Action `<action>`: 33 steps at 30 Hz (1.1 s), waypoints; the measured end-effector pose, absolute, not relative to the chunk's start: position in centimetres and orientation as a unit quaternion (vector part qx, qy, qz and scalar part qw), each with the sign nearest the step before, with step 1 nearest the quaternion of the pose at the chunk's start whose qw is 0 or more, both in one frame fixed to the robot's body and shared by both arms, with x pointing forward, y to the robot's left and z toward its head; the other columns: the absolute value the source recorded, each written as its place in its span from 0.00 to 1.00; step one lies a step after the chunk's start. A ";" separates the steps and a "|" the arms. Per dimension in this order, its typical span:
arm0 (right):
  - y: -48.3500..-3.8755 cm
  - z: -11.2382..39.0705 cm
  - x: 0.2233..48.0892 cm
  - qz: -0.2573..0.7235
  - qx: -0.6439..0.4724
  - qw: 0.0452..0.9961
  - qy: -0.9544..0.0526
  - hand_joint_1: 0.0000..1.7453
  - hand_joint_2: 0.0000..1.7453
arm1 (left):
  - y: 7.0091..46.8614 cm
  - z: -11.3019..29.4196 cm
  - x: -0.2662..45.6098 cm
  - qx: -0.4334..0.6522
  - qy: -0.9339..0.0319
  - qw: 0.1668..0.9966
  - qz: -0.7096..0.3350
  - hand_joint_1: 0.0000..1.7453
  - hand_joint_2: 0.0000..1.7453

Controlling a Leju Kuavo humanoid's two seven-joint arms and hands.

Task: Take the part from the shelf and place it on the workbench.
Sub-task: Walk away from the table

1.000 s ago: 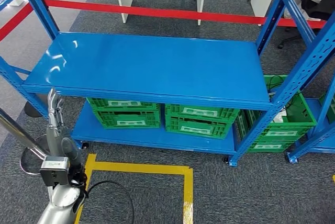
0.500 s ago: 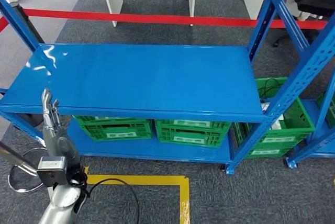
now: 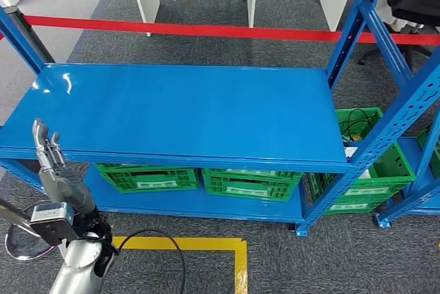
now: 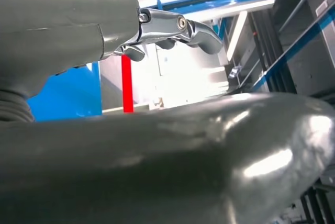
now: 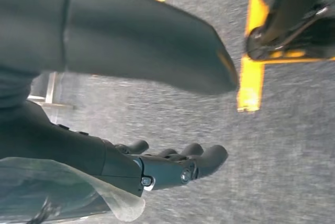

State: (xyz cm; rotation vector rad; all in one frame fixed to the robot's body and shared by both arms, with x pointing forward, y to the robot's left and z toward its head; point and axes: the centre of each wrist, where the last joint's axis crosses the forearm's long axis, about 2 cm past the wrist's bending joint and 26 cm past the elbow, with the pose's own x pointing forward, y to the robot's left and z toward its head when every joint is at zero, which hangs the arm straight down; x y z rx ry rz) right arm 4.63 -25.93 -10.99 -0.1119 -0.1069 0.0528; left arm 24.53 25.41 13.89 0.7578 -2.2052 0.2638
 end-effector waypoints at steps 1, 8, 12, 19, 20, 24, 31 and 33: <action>-25.9 -11.0 4.6 0.027 -0.056 0.997 -0.053 0.00 1.00 | 25.4 13.9 24.5 0.299 -0.866 0.386 0.106 0.00 0.00; -25.9 -11.0 4.6 0.028 -0.057 0.997 -0.053 0.00 1.00 | 25.8 13.9 24.5 0.303 -0.864 0.385 0.114 0.00 0.00; -25.9 -11.0 4.7 0.029 -0.057 0.997 -0.054 0.00 1.00 | 25.9 14.0 24.6 0.304 -0.865 0.383 0.116 0.00 0.00; -26.0 -11.0 4.7 0.033 -0.058 0.996 -0.054 0.00 1.00 | 26.1 14.3 24.5 0.316 -0.867 0.363 0.125 0.00 0.50; -26.0 -11.0 4.7 0.034 -0.058 0.996 -0.054 0.00 1.00 | 26.2 14.3 24.5 0.322 -0.866 0.361 0.126 0.00 0.75; -26.0 -11.0 4.6 0.038 -0.059 0.996 -0.053 0.00 1.00 | 27.5 14.0 24.2 0.356 -0.853 0.360 0.130 0.00 1.00; -26.1 -11.0 4.7 0.052 -0.062 0.995 -0.054 0.00 1.00 | 32.8 12.9 23.0 0.432 -0.805 0.367 0.176 0.00 1.00; -26.1 -11.0 4.7 0.056 -0.062 0.995 -0.054 0.00 1.00 | 34.3 12.5 22.6 0.453 -0.790 0.369 0.185 0.00 1.00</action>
